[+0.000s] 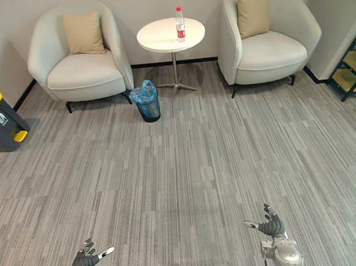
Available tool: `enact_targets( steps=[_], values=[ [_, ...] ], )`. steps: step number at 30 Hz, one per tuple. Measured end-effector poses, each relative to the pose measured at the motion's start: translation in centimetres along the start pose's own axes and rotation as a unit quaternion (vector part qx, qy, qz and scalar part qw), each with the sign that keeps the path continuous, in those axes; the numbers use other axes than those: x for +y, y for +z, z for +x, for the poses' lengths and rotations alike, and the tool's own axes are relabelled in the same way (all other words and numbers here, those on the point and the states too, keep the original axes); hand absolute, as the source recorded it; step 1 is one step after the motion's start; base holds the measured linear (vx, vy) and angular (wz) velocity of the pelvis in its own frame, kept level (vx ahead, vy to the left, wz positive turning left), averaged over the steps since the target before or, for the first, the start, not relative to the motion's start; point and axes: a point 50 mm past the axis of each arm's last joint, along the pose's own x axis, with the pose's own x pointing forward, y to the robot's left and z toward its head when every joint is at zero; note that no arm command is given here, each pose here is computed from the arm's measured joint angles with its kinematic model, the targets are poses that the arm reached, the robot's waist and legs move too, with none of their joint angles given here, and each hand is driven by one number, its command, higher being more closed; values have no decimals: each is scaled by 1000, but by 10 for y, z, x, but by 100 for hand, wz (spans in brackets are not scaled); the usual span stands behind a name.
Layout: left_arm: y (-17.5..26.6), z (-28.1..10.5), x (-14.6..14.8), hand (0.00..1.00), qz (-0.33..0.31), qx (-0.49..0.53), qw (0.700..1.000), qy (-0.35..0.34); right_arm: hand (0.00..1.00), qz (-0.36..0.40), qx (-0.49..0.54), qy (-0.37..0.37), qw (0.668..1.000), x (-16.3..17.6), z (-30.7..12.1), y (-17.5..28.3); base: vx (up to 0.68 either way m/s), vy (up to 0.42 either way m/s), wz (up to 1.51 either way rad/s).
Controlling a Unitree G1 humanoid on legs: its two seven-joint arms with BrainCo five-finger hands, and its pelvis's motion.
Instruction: Gather rubbish on tea table into small bin, then transfer packed bag to large trash can.
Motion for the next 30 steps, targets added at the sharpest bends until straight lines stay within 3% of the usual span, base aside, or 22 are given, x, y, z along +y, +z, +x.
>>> enact_targets(
  steps=[10, 20, 25, 30],
  values=[
    [14, 2, -5, 0, -14, -26, 1000, 5, 0, 30, 15, -14, 999, 4, -2, -7, 142, 68, 5],
    [37, 13, -31, 0, -11, -57, 998, -28, 0, 24, -39, 0, 999, 10, 2, 20, 689, -118, 30],
    [38, 12, -28, 0, -12, -60, 998, -23, 0, 30, -71, 7, 997, 25, 12, 43, 812, -67, -47],
    [36, 9, -32, 0, -22, -61, 998, -27, 0, 15, -62, -4, 998, 16, 21, 46, 709, 150, -63]
  ],
)
